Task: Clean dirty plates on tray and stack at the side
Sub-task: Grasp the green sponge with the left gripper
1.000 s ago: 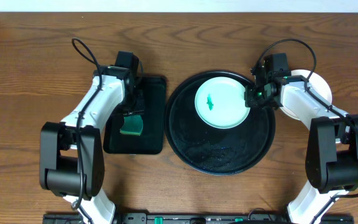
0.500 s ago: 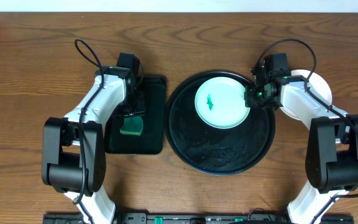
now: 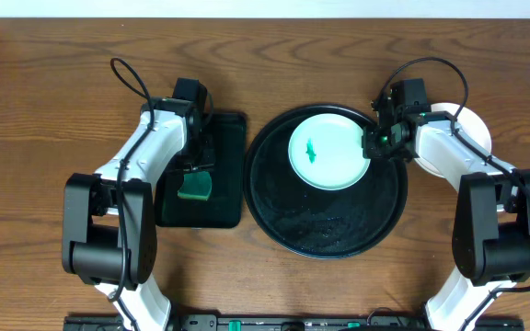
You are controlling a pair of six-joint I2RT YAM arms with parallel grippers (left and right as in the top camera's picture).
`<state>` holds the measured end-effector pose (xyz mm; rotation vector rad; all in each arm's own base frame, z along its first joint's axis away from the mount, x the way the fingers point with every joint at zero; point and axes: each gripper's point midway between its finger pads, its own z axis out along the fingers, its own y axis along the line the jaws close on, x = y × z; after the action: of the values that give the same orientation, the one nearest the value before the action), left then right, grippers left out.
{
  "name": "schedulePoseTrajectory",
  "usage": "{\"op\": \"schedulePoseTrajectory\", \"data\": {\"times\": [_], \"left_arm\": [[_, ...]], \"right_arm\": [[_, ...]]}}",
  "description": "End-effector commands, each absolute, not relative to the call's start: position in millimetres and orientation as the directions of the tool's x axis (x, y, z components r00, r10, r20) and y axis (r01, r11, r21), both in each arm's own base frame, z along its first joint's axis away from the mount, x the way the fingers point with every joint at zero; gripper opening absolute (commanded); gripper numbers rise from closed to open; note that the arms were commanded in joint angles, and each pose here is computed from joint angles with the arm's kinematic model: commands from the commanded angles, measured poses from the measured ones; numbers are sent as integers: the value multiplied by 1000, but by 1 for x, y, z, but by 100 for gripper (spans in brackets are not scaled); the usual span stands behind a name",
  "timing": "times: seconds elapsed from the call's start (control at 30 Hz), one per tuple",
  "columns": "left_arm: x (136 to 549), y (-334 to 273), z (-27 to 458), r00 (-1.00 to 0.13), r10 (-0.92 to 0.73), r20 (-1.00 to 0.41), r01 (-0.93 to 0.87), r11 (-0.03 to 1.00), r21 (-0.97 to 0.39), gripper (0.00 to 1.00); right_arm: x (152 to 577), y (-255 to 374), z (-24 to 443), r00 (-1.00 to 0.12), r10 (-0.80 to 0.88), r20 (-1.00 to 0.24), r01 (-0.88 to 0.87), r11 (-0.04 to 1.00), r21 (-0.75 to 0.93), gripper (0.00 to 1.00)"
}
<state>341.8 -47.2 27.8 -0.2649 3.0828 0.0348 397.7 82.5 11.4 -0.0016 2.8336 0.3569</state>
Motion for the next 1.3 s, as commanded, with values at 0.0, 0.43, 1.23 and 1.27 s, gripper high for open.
{"op": "schedulePoseTrajectory", "data": {"times": [0.0,0.43,1.23,1.27], "left_arm": [[336,-42,16,-987,-158,-34,-159,986,41,48],[331,-41,0,-986,-158,-46,-160,986,37,48],[349,-45,46,-974,-160,-160,-161,987,-8,53],[348,-45,45,-975,-160,-155,-161,987,-6,52]], "right_arm": [[394,86,7,-964,32,-264,-36,968,250,7],[394,86,7,-964,32,-264,-36,968,250,7],[394,86,7,-964,32,-264,-36,968,250,7],[394,86,7,-964,32,-264,-36,968,250,7]]}}
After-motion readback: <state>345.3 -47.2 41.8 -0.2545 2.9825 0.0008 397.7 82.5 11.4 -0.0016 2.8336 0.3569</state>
